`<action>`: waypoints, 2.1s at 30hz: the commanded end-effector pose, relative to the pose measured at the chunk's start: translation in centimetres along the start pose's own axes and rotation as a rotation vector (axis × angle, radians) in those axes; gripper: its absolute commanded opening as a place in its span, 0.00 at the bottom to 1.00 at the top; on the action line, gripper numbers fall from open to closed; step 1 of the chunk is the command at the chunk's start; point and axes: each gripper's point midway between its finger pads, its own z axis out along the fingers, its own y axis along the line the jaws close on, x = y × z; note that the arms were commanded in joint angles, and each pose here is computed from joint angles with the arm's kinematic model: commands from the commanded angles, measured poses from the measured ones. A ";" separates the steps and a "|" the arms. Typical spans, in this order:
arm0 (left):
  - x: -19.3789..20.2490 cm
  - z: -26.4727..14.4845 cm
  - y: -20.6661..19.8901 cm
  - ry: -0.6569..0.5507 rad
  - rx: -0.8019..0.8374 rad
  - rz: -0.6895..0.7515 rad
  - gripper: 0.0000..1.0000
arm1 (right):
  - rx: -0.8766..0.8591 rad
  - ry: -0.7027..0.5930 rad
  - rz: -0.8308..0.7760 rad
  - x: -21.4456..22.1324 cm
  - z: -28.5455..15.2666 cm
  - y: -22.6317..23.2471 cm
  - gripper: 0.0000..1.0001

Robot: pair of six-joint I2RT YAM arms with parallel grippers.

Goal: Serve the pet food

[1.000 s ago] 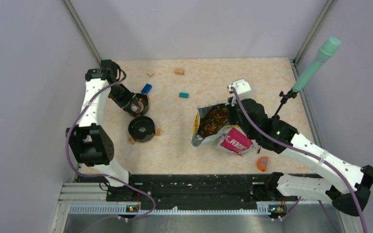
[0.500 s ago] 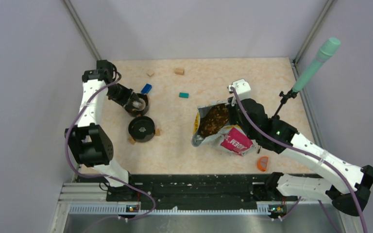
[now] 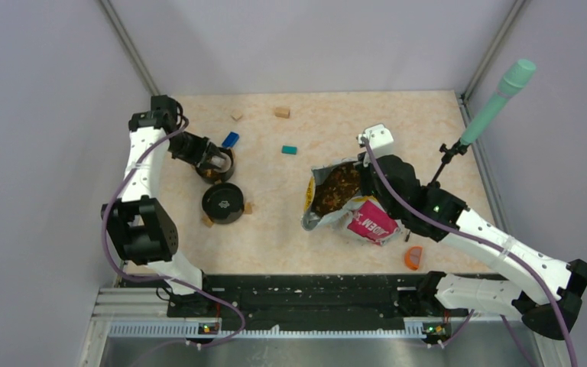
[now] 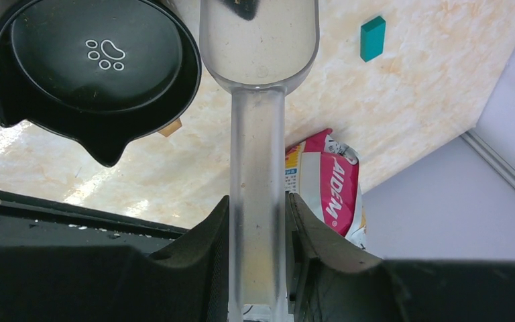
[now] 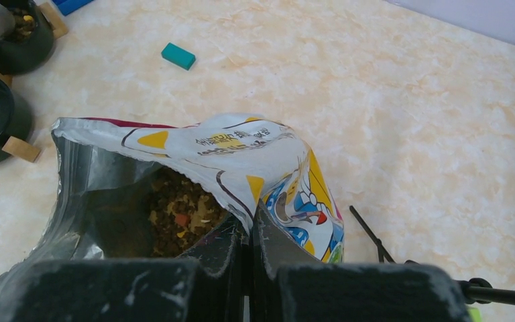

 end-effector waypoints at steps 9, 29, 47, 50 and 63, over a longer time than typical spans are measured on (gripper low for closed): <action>1.5 -4.3 -1.2 -0.050 0.136 -0.006 0.00 | 0.037 -0.113 0.043 -3.6 -0.3 -0.7 0.00; 1.0 -4.1 -0.1 -0.113 0.154 0.035 0.00 | 0.069 -0.127 0.060 -3.3 -0.9 -1.6 0.00; 1.8 -6.4 3.3 -0.249 0.118 0.419 0.00 | 0.038 -0.139 0.073 -3.5 -0.4 -0.8 0.00; 3.1 -6.4 3.7 -0.260 0.147 0.541 0.00 | 0.042 -0.136 0.067 -3.6 -0.1 -0.6 0.00; 14.6 -10.0 1.8 -0.295 0.515 1.157 0.00 | 0.050 -0.149 0.066 -4.9 0.7 -0.1 0.00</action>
